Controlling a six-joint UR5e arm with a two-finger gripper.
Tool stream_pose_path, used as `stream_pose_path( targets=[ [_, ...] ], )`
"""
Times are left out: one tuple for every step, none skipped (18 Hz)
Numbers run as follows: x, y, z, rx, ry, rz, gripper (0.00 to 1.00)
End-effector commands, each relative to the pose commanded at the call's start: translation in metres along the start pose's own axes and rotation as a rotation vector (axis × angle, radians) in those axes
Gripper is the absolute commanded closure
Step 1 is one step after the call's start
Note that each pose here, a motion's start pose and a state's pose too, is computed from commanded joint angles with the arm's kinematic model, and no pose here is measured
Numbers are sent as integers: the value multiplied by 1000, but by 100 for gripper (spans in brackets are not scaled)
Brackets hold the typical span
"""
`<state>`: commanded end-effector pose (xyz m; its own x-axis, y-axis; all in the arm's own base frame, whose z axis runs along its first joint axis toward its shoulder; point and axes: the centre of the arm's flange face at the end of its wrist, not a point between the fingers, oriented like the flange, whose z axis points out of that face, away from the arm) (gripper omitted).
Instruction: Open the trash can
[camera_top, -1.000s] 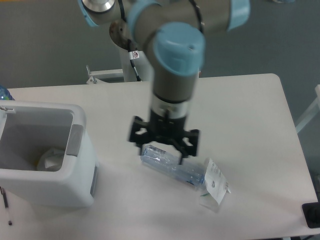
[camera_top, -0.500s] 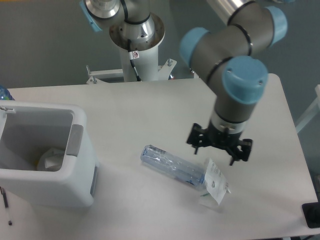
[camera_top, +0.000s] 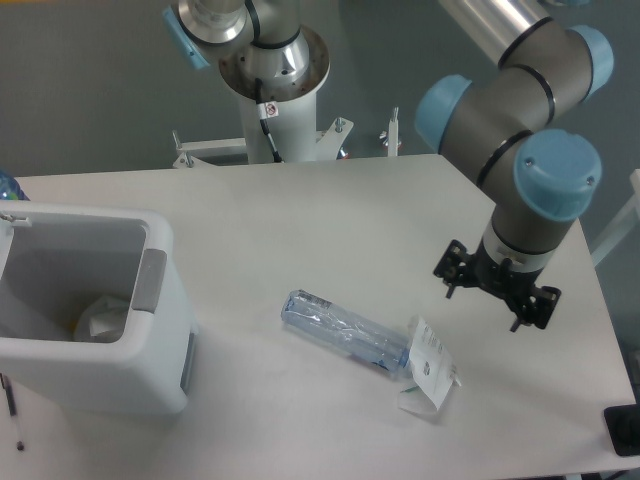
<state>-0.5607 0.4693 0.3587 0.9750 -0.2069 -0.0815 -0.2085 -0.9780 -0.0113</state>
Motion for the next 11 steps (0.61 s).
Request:
stream_pose_path(
  targets=[
    [-1,0,-1,4,-12,14,0],
    [-1,0,-1,2,-14,46,0],
    [-1,0,0,-2,-12,82,0],
    [0,0,-1,-1,-10,110,0],
    [-1,3,-4,-1,-11,135,0],
    [-2,9,-3,-3,-7,162,0],
    [-1,11,-3,-5,-6,187,0],
    [0,11,-2,-5,-3,195,0],
    [3,11,1,-6,3,196,0],
    [6,11,4,-7,6,197,0],
    [6,11,4,-6,7,197,0]
  ],
)
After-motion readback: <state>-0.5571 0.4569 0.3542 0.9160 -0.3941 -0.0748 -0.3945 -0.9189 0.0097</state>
